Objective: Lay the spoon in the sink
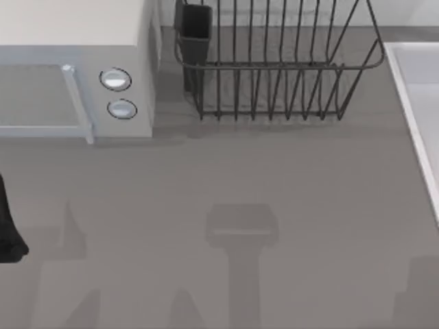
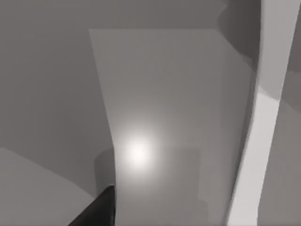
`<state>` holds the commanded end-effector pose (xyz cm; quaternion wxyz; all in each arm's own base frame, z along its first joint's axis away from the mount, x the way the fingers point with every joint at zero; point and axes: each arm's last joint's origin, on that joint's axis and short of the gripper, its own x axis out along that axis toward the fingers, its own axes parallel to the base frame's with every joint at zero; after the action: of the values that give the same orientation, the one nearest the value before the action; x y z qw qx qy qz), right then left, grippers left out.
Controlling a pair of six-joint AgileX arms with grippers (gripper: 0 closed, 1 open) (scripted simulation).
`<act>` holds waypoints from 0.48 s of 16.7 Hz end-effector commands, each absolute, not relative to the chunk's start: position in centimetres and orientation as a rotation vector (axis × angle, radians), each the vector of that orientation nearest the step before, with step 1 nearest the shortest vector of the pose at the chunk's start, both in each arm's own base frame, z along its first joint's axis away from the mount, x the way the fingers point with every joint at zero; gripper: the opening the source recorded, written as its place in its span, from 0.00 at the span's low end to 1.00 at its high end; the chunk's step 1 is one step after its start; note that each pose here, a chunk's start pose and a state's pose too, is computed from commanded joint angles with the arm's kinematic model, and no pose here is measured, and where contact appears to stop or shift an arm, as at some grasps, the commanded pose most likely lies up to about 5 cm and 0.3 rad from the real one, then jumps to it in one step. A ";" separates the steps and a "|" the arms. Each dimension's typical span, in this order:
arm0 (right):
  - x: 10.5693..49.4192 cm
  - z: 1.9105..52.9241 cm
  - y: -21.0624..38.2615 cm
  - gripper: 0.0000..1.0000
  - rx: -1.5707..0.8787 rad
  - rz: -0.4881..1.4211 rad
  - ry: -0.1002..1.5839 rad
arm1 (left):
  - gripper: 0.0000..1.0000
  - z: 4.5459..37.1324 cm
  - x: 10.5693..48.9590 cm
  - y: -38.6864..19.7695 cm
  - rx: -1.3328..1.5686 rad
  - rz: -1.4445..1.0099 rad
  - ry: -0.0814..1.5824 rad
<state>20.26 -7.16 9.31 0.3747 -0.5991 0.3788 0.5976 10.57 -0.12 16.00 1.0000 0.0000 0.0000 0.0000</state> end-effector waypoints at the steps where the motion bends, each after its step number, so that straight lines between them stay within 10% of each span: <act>1: 20.3 9.3 -7.2 0.62 -1.534 1.530 0.970 | 1.00 16.0 10.6 -0.1 0.000 0.000 0.000; 8: 20.3 9.3 -7.2 0.10 -1.534 1.530 0.970 | 1.00 16.0 10.6 -0.1 0.000 0.000 0.000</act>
<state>20.26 -7.16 9.31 0.3747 -0.5991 0.3788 0.5976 10.57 -0.12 16.00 1.0000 0.0000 0.0000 0.0000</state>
